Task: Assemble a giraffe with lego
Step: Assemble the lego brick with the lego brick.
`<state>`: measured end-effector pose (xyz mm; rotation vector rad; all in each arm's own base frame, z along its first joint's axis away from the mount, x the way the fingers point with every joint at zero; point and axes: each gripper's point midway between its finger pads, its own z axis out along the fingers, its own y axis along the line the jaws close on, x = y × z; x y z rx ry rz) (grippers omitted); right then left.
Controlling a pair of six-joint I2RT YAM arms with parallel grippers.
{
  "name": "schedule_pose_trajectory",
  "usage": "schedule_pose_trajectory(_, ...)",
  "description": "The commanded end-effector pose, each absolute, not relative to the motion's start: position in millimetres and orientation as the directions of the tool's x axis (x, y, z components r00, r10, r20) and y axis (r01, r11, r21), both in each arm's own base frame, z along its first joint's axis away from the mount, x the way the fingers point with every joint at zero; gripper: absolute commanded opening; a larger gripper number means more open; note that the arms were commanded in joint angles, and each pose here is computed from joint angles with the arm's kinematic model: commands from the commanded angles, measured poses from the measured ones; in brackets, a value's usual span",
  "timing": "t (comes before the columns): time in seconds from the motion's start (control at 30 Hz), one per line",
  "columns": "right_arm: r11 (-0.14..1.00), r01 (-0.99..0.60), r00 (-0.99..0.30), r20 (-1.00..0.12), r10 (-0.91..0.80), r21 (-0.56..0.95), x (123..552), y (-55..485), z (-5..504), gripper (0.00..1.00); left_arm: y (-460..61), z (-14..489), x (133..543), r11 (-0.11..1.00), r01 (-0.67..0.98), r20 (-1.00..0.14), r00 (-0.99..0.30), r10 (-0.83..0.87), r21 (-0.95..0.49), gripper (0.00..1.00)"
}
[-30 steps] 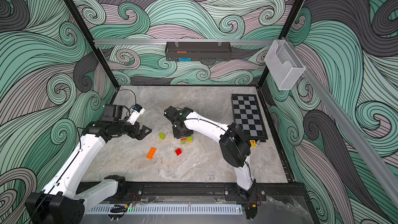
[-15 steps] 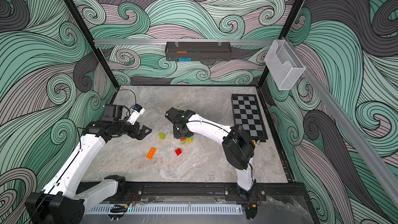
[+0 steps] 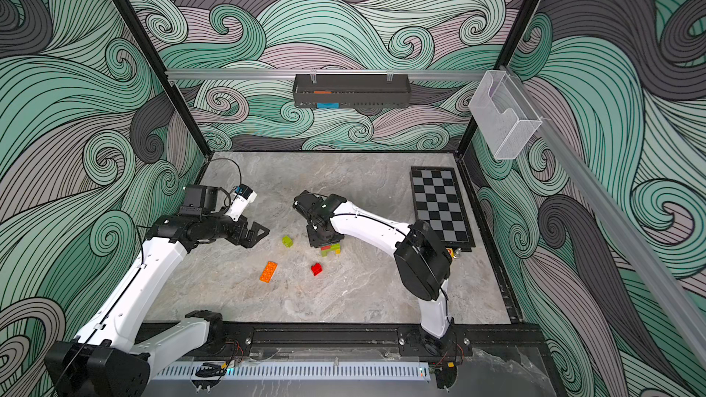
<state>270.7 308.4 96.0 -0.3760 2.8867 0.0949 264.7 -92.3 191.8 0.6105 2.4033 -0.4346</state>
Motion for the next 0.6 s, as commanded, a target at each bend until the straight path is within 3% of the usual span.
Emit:
schedule_pose_trajectory(0.0,0.964,-0.265,-0.949,-0.170,-0.265,-0.023,262,292,87,0.21,-94,196,265,0.830,0.534,-0.652,-0.688,0.318,-0.159,0.99)
schedule_pose_trajectory(0.23,0.968,-0.250,-0.949,-0.190,-0.251,-0.030,261,294,77,0.22,-95,196,266,0.830,0.534,-0.652,-0.689,0.316,-0.161,0.99)
schedule_pose_trajectory(0.57,0.976,-0.216,-0.968,-0.118,-0.219,-0.038,238,284,25,0.20,-94,196,266,0.830,0.534,-0.652,-0.689,0.318,-0.160,0.99)
